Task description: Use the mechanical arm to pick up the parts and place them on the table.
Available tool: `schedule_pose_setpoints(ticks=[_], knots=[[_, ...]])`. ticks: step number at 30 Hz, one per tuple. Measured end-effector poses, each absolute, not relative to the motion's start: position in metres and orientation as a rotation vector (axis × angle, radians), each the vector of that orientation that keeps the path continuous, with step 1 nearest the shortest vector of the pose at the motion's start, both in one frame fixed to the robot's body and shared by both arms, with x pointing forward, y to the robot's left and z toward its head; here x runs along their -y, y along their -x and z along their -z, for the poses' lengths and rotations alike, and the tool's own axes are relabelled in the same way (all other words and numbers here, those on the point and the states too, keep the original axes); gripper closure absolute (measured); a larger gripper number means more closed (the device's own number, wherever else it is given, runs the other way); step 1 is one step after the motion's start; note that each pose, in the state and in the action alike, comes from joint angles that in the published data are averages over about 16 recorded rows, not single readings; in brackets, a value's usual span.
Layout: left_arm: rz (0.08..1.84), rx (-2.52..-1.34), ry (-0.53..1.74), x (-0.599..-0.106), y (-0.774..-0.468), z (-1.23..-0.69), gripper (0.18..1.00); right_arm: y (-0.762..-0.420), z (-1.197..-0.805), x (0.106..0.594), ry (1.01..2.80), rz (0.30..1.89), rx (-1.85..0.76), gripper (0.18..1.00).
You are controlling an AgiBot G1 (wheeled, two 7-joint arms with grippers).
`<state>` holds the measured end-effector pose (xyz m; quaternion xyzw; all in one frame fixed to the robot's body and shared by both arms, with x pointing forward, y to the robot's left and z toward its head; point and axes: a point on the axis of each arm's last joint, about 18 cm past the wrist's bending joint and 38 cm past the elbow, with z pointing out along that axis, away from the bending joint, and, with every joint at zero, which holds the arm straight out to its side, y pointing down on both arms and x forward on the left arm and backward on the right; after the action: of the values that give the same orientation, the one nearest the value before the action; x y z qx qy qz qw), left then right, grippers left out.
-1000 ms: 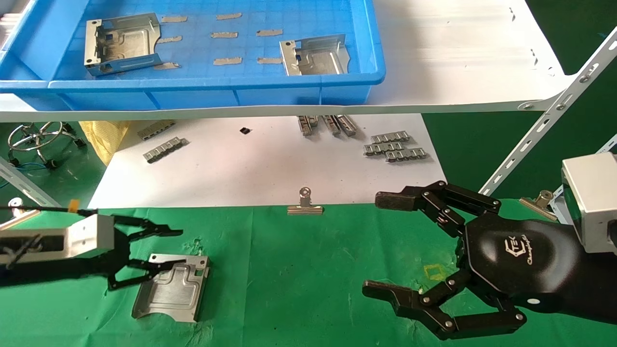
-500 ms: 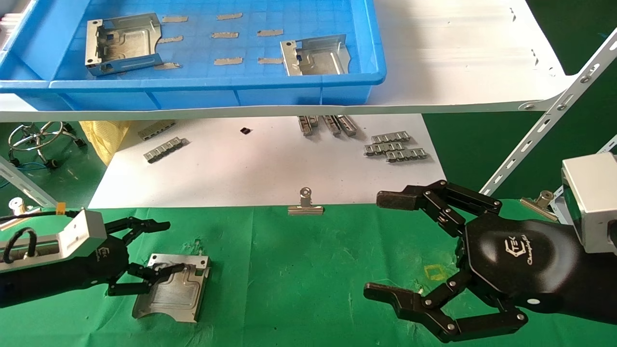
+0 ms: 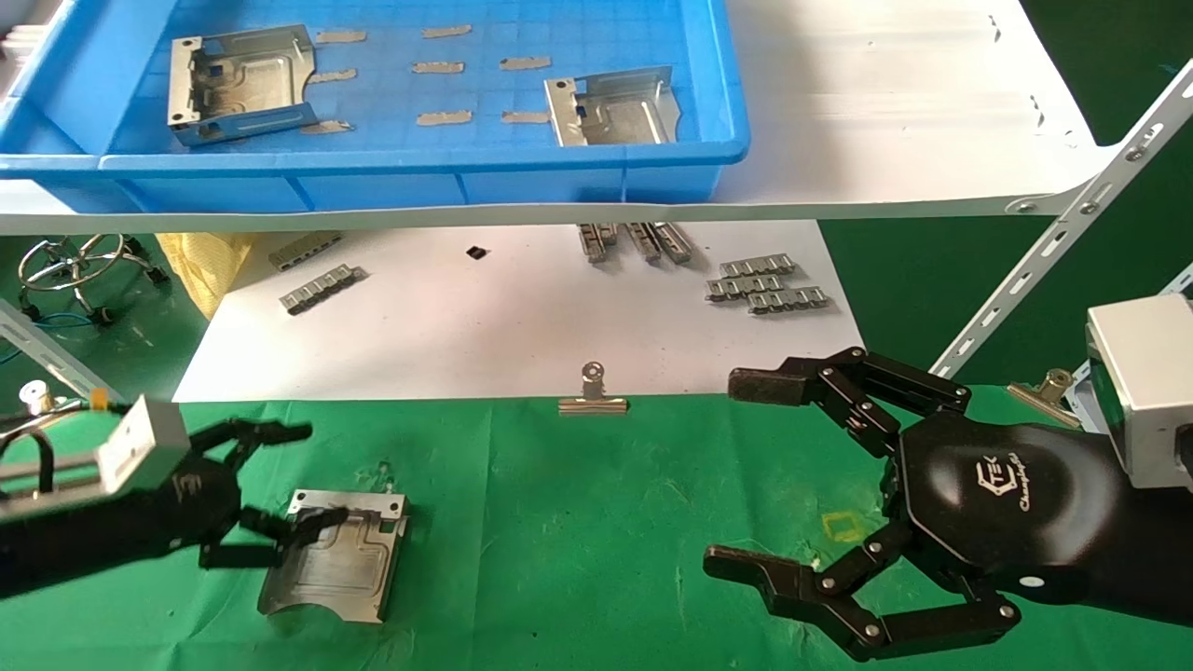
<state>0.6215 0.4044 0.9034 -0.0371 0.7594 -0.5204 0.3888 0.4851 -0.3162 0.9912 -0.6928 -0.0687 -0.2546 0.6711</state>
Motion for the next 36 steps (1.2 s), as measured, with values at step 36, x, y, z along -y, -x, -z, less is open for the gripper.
schedule_pose_setpoints(ticks=[36], knots=[[1.683, -1.852, -0.13, -0.338, -0.547, -0.973, 0.184, -0.485, -0.991, 0.316, 1.561, 0.574, 0.155, 0.178]])
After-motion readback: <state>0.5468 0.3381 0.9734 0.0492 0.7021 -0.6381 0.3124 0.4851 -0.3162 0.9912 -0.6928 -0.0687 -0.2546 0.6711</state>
